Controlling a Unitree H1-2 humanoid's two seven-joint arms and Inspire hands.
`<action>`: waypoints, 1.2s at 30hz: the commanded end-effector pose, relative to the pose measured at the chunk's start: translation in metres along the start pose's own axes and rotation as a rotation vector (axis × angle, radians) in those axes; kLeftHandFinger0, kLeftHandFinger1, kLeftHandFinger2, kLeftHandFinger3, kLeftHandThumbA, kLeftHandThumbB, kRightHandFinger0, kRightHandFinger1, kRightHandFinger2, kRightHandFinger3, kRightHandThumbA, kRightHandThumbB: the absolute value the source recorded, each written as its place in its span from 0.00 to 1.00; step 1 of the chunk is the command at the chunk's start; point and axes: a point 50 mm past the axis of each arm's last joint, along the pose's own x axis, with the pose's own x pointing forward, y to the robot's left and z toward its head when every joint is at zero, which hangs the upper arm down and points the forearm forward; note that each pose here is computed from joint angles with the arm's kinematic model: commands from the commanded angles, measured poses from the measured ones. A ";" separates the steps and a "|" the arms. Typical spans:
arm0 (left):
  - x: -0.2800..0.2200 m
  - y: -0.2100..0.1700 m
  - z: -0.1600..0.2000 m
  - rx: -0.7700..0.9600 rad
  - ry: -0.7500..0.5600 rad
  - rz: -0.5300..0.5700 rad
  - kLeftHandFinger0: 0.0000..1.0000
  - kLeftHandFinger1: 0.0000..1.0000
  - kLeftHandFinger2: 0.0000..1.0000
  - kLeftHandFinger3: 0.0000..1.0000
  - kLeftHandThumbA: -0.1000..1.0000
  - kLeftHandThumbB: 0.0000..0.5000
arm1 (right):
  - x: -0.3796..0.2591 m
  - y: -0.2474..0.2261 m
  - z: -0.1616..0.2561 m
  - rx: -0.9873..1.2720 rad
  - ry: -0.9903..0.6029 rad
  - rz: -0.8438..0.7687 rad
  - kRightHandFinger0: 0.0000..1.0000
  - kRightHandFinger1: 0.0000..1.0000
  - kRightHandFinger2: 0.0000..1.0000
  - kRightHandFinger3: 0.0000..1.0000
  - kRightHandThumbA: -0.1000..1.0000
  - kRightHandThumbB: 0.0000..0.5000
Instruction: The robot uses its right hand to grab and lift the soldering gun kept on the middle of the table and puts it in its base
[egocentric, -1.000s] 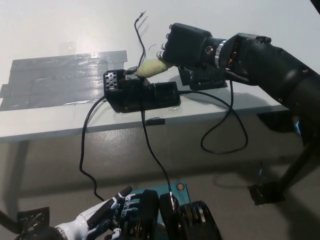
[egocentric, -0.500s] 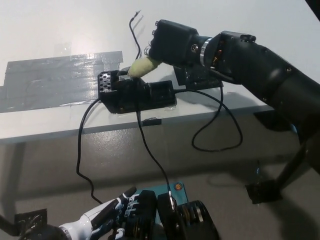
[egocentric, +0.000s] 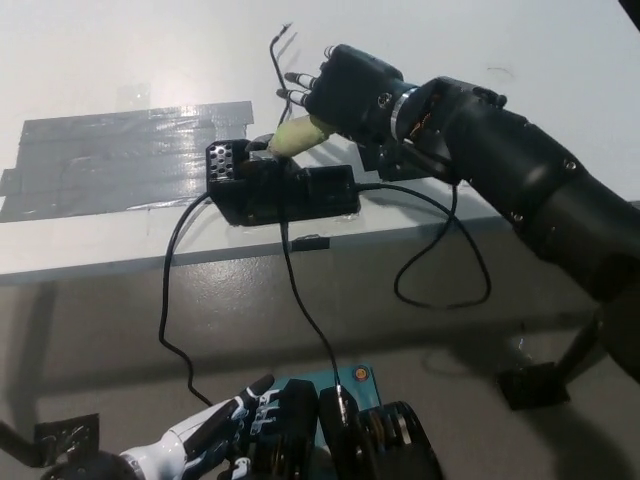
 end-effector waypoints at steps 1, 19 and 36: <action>-0.005 0.005 0.010 0.033 -0.009 0.013 1.00 1.00 1.00 1.00 1.00 0.65 | 0.012 -0.065 0.039 0.201 0.136 0.384 1.00 1.00 1.00 1.00 0.69 1.00; -0.012 0.012 -0.001 0.022 0.022 0.029 1.00 1.00 1.00 1.00 1.00 0.64 | -0.007 -0.108 0.034 0.296 0.058 0.491 1.00 1.00 1.00 1.00 0.81 1.00; -0.028 0.014 -0.027 -0.016 0.060 0.066 1.00 1.00 1.00 1.00 1.00 0.77 | -0.056 -0.145 0.004 0.601 -0.003 0.351 1.00 1.00 1.00 1.00 0.69 1.00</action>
